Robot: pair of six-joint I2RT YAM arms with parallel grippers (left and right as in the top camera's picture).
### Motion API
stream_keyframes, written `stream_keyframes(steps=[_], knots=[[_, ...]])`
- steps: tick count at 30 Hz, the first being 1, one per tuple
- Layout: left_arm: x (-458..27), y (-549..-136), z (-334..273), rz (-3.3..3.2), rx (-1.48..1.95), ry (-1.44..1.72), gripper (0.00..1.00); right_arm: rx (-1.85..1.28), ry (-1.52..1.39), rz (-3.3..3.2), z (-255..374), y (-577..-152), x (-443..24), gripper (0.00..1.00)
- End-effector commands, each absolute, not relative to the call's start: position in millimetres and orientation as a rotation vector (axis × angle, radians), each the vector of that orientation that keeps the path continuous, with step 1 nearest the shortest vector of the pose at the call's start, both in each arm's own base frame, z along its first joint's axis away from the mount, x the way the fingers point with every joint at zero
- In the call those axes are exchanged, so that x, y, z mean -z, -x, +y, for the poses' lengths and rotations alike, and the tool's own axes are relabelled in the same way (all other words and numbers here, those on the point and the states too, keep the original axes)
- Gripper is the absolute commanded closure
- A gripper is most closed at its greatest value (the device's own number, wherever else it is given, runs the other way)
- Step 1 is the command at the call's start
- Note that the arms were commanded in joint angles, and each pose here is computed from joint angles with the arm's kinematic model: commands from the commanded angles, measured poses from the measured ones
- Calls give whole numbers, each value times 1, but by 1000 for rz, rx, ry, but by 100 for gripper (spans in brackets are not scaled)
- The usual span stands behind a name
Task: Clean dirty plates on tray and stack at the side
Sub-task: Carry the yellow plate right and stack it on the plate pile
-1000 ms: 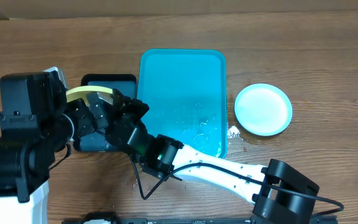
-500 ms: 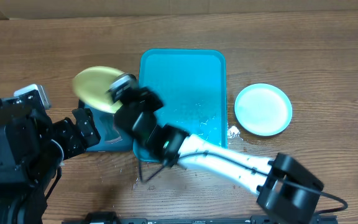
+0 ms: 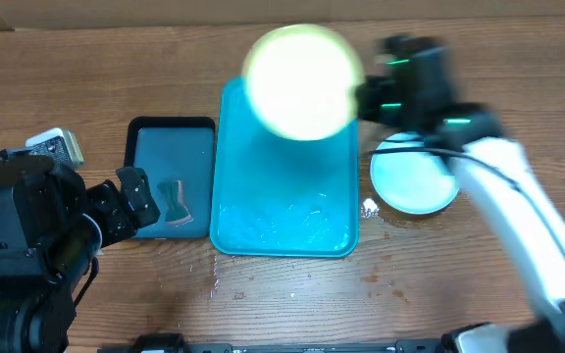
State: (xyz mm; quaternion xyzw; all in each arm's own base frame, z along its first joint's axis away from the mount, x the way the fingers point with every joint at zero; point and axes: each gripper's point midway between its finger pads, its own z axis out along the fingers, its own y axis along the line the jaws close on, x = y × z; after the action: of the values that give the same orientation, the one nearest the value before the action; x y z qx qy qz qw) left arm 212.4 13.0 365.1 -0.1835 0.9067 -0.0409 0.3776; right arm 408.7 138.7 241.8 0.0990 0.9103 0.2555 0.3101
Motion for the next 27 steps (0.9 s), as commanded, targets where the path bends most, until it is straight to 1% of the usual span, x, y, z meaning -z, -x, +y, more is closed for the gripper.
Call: stream_keyframes(steps=[1, 2, 4, 5, 8, 11, 13, 14, 15, 16, 17, 18, 21, 25, 27], knots=[[-369, -212, 16, 2306, 77, 448, 0, -633, -560, 2467, 63, -386, -236, 95], [-369, -212, 16, 2306, 77, 449, 0, -541, -690, 2517, 32, -376, -220, 95], [-369, -212, 16, 2306, 77, 449, 0, -398, -889, 2595, -11, -353, -192, 94], [-369, -212, 16, 2306, 77, 449, 0, -360, -934, 2627, -23, -344, -180, 94], [-369, -212, 16, 2306, 77, 448, 0, -316, -1011, 2708, -44, -323, -144, 91], [-369, -212, 16, 2306, 77, 449, 0, -315, -1071, 2735, -49, -312, -111, 89], [-369, -212, 16, 2306, 77, 448, 0, -337, -1062, 2741, -46, -311, -96, 85], [-369, -211, 16, 2306, 77, 449, 0, -366, -1028, 2752, -41, -311, -91, 80], [-369, -211, 16, 2306, 78, 449, 0, -374, -1012, 2755, -38, -311, -89, 72], [-369, -211, 16, 2307, 77, 449, 0, -375, -1003, 2754, -37, -312, -89, 64], [-369, -212, 16, 2306, 77, 448, 0, -382, -994, 2750, -35, -314, -90, 58], [-369, -212, 16, 2306, 77, 448, 0, -397, -978, 2743, -33, -316, -93, 56], [-369, -212, 15, 2306, 79, 448, 0, -537, -781, 2730, -13, -322, -116, 51], [-369, -212, 16, 2306, 78, 448, 0, -681, -537, 2661, 17, -314, -171, 50], [-369, -212, 16, 2306, 78, 449, 0, -750, -377, 2598, 38, -305, -203, 44]])
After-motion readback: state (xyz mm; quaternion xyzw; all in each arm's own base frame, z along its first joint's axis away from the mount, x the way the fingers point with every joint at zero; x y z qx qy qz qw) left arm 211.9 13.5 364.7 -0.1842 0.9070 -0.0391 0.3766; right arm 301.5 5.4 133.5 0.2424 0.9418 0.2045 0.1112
